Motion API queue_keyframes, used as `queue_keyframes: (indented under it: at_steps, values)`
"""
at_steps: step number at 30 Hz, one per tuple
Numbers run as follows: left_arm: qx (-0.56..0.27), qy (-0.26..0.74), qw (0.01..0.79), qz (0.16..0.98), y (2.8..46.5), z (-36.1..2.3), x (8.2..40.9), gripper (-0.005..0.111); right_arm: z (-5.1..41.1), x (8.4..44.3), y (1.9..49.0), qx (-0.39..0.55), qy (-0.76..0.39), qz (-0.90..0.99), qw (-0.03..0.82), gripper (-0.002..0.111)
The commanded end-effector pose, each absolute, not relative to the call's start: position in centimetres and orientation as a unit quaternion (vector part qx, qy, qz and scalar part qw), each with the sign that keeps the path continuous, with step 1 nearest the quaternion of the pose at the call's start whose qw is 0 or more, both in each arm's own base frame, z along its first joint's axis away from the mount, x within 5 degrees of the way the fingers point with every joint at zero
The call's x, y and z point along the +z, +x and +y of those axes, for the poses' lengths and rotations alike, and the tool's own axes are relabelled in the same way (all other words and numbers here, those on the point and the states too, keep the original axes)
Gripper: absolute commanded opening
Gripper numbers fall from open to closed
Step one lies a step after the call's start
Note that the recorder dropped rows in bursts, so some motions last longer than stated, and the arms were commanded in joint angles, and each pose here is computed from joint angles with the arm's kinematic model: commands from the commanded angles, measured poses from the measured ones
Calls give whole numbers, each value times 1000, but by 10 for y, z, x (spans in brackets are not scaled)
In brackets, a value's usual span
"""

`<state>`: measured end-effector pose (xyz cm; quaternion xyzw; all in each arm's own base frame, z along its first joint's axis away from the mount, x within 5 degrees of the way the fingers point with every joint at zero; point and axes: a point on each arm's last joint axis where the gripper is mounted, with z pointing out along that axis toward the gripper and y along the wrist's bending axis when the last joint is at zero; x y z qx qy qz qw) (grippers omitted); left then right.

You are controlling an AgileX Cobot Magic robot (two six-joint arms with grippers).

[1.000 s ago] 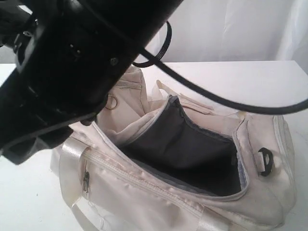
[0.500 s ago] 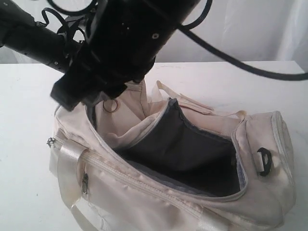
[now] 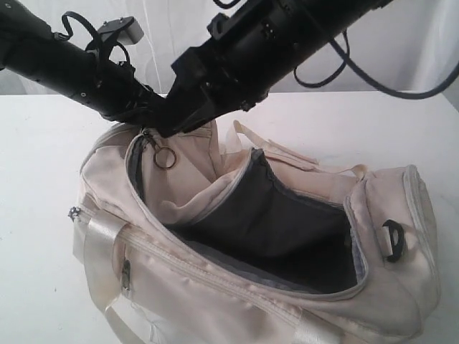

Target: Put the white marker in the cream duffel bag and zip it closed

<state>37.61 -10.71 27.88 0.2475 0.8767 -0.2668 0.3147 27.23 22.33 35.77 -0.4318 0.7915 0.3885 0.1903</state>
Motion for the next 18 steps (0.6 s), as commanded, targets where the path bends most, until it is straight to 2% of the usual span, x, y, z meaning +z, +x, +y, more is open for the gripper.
queue_keyframes:
  at_steps: [1, 18]
  values:
    - [-277, 247, 315, 874, 375, -108, 282, 0, 225, 345, 276, 424, -446, 766, 184, 38]
    - [-273, 258, 318, 871, 375, -108, 282, 0, 225, 285, 320, 410, -447, 771, 191, 38]
